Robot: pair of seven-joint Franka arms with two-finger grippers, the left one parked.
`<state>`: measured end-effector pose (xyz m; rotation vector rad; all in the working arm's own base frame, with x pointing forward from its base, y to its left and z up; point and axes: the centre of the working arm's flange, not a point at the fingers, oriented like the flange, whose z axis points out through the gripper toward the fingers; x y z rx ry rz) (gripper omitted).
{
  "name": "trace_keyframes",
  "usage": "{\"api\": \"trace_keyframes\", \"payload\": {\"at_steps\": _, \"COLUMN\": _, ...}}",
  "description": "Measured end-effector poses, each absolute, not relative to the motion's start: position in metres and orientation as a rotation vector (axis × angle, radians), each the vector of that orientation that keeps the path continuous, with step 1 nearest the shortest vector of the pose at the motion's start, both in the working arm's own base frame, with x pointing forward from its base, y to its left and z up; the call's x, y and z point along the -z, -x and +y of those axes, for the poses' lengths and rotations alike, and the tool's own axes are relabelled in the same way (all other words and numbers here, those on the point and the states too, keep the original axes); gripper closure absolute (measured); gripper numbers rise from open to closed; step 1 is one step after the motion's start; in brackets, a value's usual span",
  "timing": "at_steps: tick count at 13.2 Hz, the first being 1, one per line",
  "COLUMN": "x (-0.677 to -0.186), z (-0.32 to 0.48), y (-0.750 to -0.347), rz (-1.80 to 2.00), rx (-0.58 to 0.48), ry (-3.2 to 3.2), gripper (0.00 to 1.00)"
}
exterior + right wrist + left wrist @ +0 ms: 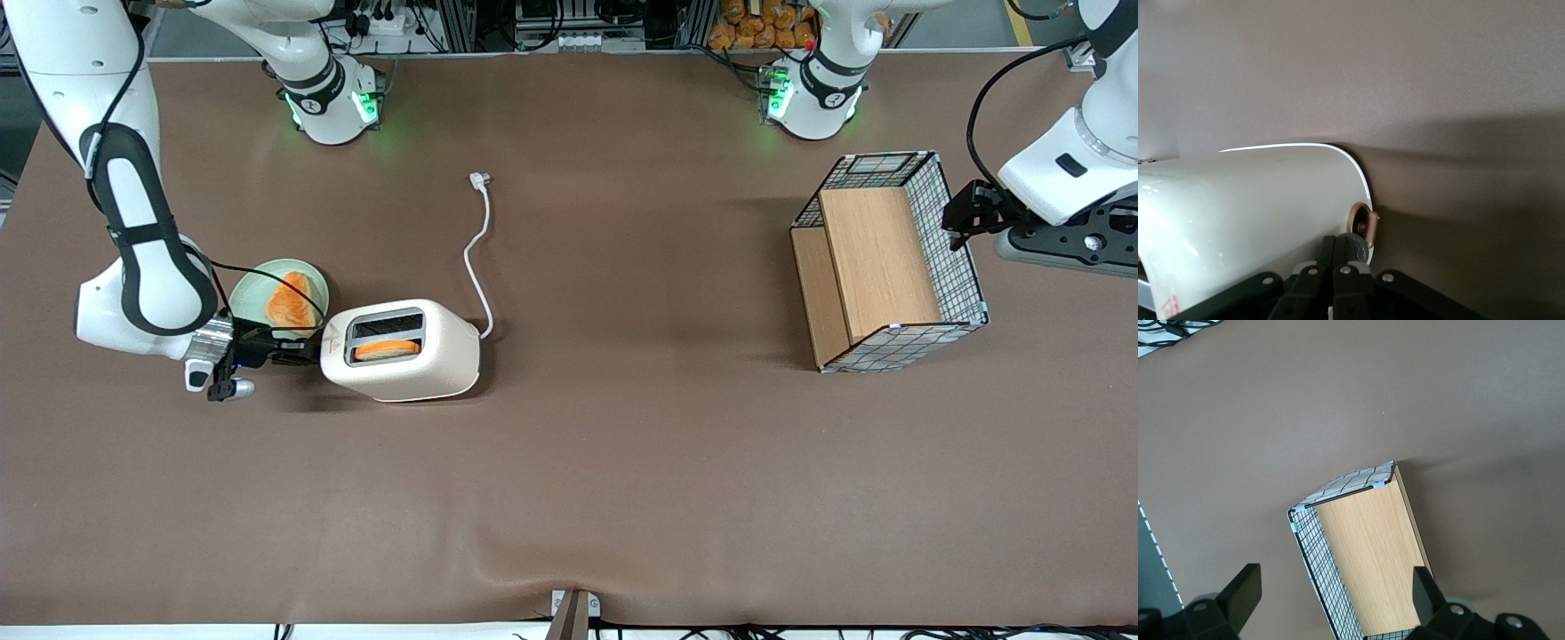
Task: Press toaster button with right arm
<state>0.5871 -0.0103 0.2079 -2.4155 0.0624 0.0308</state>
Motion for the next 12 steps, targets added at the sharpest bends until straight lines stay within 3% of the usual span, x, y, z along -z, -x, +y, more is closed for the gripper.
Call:
{"api": "trace_keyframes", "payload": {"at_steps": 6, "x": -0.208, "z": -0.010, "y": -0.587, "rz": 0.082, "rx": -0.039, "ry": 2.414, "gripper": 0.99}}
{"api": "trace_keyframes", "payload": {"at_steps": 12, "x": -0.219, "z": 0.005, "y": -0.593, "rz": 0.207, "rx": -0.137, "ry": 2.352, "gripper": 0.99}}
